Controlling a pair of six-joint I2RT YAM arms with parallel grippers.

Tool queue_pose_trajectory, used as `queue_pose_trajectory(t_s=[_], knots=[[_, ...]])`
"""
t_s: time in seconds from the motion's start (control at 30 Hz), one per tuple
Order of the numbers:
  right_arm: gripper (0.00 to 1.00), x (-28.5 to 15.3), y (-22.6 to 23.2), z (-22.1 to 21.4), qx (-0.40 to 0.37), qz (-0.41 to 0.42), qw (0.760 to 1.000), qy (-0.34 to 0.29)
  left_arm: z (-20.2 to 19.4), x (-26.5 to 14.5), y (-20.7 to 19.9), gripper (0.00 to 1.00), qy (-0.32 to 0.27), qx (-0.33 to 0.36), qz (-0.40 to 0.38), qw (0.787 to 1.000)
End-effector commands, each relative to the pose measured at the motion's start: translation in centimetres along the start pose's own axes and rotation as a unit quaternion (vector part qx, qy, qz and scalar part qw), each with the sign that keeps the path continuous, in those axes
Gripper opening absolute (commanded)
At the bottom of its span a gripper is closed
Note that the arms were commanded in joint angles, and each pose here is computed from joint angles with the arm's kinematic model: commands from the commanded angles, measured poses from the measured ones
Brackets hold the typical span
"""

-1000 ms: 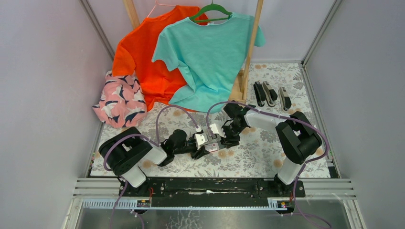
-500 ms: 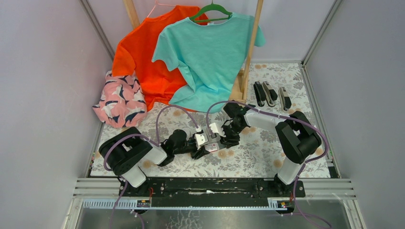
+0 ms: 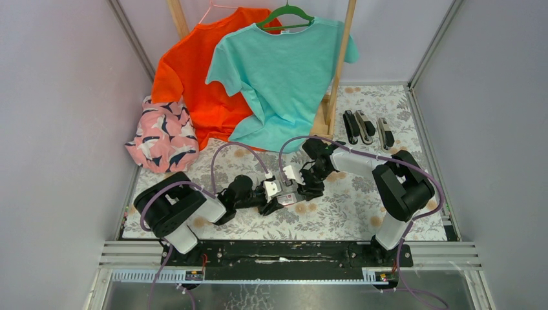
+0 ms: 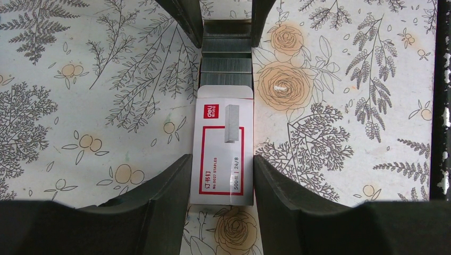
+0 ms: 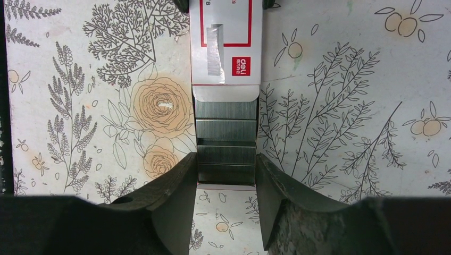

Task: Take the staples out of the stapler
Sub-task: Close the staple box at the center of the board.

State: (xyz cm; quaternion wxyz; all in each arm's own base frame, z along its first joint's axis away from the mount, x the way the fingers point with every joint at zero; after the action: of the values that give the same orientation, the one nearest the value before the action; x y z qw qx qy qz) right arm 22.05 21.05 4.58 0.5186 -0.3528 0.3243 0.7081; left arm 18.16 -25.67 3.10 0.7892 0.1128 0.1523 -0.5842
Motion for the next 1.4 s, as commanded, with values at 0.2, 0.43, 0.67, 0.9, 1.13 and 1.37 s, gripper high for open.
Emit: queue_pose_trajectory(t_s=[0.2,0.43,0.67,0.9,1.13,1.37], knots=[[0.49,0.5,0.8,1.0,-0.03,0.028,0.999,-0.016,-1.5,0.1,-0.3,0.52,0.033,-0.01,-0.007,0.999],[0.48,0.7,0.7,1.2,-0.024,0.024,0.999,-0.016,-1.5,0.2,-0.3,0.52,0.034,-0.01,-0.008,0.999],[0.48,0.7,0.4,1.3,-0.016,0.017,1.0,-0.018,-1.6,0.2,-0.3,0.52,0.035,-0.009,-0.008,0.999],[0.48,0.7,0.2,1.4,-0.009,0.014,1.0,-0.018,-1.6,0.1,-0.3,0.53,0.036,-0.009,-0.006,0.999],[0.49,0.8,0.2,1.4,-0.01,0.013,1.0,-0.015,-1.6,0.1,-0.2,0.53,0.036,-0.009,-0.004,0.999],[0.58,0.3,-0.3,1.5,-0.006,-0.003,1.0,-0.01,-1.5,-0.1,-0.2,0.56,0.031,-0.008,0.003,0.999]])
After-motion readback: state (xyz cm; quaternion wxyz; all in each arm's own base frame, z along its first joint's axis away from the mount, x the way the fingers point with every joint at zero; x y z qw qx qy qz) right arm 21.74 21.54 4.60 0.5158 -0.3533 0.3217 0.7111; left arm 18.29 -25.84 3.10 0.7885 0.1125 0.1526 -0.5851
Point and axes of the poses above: each gripper's point midway between its finger pads, its own x axis out along the fingers, its own y axis along the line the jaws close on, z = x × y, the point moved 4 cm from there along -x, back along the fingers
